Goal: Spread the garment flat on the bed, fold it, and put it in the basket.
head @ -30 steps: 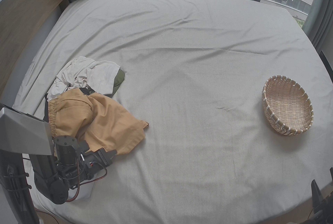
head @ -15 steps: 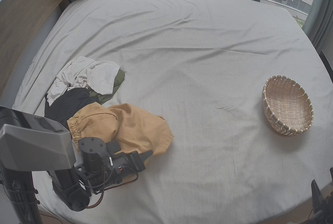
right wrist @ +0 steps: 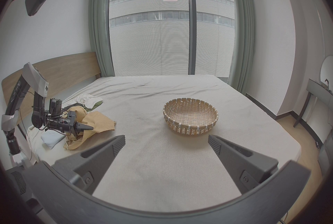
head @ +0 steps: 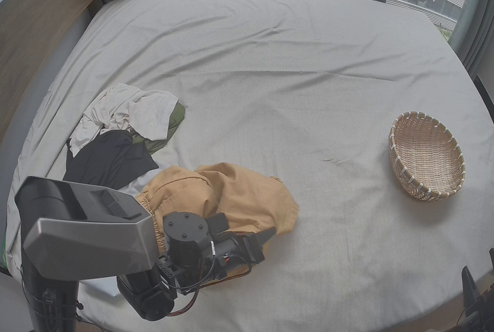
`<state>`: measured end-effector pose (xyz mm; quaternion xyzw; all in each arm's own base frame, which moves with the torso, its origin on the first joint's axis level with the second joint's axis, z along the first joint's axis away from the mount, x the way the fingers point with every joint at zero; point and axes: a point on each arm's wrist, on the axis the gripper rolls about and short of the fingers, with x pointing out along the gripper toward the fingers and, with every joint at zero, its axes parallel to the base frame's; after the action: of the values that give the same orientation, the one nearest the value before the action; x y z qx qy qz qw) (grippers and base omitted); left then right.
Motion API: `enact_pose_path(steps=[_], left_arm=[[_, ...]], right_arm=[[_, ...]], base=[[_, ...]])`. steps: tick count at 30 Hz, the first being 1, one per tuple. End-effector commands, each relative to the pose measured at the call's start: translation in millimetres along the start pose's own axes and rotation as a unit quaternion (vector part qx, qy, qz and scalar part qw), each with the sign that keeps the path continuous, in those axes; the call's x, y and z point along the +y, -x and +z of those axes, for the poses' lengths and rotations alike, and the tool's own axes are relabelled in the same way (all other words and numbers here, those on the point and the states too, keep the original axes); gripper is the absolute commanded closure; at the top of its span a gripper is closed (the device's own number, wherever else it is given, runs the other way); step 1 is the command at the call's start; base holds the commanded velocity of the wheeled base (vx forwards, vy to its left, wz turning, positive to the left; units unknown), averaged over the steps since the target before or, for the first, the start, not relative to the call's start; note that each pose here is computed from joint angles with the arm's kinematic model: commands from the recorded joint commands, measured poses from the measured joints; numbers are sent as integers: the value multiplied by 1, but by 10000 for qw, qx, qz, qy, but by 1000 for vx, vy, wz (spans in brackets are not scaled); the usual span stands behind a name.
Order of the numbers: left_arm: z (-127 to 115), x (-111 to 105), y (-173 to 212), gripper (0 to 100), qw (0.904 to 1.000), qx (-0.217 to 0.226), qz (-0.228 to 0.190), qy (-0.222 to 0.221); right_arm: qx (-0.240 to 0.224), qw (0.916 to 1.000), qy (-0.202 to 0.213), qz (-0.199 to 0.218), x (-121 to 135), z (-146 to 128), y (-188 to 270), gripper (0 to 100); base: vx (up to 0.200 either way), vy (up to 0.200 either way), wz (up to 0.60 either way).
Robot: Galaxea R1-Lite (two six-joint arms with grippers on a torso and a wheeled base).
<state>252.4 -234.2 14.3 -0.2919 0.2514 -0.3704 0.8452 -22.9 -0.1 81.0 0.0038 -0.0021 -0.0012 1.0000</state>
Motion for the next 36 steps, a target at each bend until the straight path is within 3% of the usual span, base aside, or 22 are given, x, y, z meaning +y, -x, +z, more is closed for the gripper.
enact_pose_path(steps=[1,13,23,24,30,36], left_arm=[[-8,-5,-6,100,9999,116,-123,-28],[-24,-23,-25,100,9984,259,-490,-124],[-32,-17,-27,100,9981,405,-439,-170],[-32,-17,-27,0,9977,451,-469,-176],[-34,-21,-25,0,9976,456,-485,-203],[-44,-18,1,0,9979,618,-35,-181]], right_arm=[[52,10000,0,4,0,-5,-1,0],[52,10000,0,4,0,-5,-1,0],[52,10000,0,11,0,-5,-1,0],[52,10000,0,11,0,-5,-1,0],[52,10000,0,11,0,-5,-1,0],[52,10000,0,11,0,-5,-1,0]], base=[[0,0,0],[0,0,0],[0,0,0],[0,0,0],[0,0,0],[0,0,0]])
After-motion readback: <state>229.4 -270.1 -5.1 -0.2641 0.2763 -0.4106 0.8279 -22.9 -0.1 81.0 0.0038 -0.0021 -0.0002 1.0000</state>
